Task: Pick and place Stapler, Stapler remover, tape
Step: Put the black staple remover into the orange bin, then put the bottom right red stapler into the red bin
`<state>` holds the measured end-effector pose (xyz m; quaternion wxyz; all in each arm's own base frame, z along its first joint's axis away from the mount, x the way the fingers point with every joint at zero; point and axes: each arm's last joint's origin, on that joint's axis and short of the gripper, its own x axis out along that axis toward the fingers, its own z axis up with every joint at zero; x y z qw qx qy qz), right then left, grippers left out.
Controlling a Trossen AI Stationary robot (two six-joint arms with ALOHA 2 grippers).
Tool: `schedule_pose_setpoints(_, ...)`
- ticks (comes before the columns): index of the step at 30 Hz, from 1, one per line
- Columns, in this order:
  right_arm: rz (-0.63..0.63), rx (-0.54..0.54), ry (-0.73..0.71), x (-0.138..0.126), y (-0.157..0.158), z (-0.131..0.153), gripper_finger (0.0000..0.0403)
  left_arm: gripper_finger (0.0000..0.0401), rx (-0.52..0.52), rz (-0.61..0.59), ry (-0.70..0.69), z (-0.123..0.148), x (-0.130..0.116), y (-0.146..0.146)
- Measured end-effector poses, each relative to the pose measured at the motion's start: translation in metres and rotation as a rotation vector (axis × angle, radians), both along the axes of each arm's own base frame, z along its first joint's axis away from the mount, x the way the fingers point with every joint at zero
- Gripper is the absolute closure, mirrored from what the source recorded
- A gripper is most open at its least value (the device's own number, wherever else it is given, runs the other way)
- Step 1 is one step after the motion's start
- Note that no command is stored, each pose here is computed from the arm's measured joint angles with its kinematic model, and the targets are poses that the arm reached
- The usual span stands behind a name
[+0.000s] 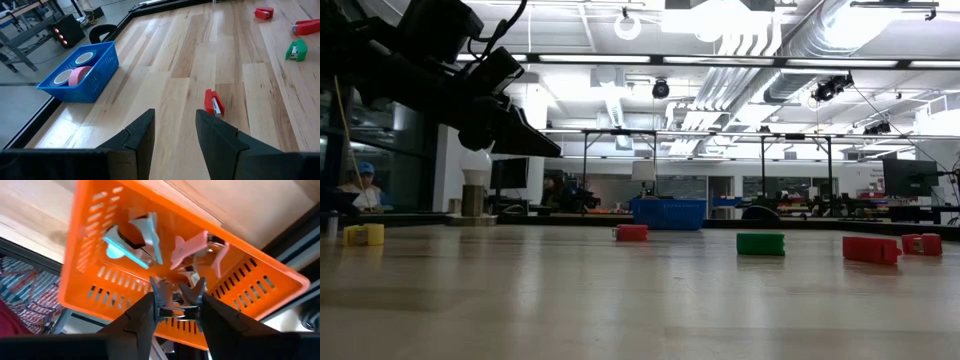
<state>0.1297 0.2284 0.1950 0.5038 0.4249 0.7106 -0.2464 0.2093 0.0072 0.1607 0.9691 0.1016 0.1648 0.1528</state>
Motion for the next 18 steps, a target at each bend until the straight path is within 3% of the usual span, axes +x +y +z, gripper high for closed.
schedule_pose_setpoints(18,0.011,0.024,0.002,-0.0007,-0.0003,0.0032,0.0147,0.0263,0.0,0.0,0.0,0.0,0.0,-0.0001)
